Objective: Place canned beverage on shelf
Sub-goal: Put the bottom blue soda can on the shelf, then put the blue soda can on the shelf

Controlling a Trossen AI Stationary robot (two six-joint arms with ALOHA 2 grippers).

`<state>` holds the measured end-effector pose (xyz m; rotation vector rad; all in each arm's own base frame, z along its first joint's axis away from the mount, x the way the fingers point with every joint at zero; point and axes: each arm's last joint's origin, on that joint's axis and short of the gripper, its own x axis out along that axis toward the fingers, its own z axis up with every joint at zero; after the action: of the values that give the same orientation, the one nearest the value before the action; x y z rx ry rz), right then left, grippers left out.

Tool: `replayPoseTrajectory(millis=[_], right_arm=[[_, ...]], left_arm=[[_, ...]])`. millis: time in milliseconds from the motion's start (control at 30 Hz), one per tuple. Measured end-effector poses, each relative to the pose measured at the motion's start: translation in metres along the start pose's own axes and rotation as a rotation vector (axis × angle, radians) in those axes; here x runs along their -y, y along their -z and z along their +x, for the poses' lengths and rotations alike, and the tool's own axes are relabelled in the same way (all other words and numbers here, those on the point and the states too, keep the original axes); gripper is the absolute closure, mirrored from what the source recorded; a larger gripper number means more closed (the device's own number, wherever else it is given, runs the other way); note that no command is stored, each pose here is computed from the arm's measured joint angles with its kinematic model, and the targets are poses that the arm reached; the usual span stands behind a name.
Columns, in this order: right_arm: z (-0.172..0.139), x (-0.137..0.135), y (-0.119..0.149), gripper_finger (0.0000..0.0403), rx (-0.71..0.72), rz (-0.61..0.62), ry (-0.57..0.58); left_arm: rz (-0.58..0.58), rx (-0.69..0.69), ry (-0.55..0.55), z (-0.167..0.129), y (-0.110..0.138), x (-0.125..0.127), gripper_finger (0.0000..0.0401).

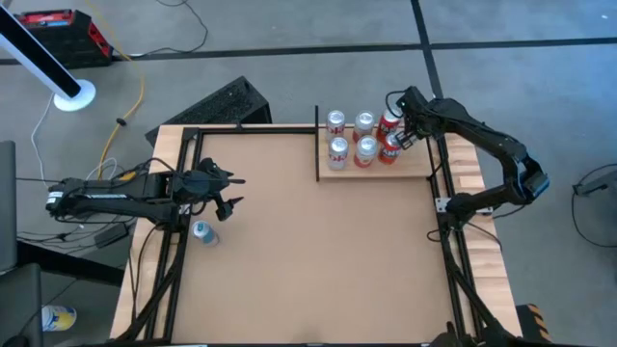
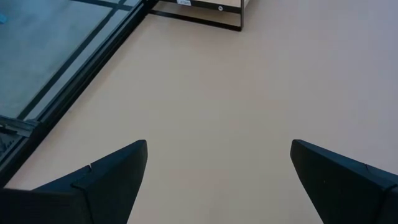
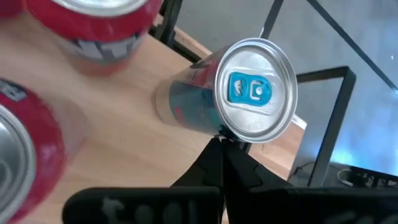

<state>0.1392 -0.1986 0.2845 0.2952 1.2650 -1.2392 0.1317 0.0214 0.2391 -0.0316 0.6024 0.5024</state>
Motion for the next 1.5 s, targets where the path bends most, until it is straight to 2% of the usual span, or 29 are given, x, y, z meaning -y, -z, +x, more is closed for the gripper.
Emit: replayPoseTrajectory(millis=[633,1133,1333,1500], right_arm=[[0.003,0.001,-0.008,0.0384,0.054,0.078,0.010],[0.001,-0.001,-0.005,0.0384,0.038,0.055,0.004],[-0.019,-0.013,0.001,0.0380,-0.015,-0.016,-0.043],[-0.055,-0.033,0.017,0.0380,-0.036,-0.056,-0.145]], left_arm=[[0.000,0.000,0.000,0.000,0.000,0.000,0.0019],[0.000,0.000,0.000,0.000,0.000,0.000,0.0019],[0.000,-0.001,0.001,0.000,0.000,0.000,0.0019],[0.004,-0.005,0.034,0.000,0.000,0.001,0.0019]])
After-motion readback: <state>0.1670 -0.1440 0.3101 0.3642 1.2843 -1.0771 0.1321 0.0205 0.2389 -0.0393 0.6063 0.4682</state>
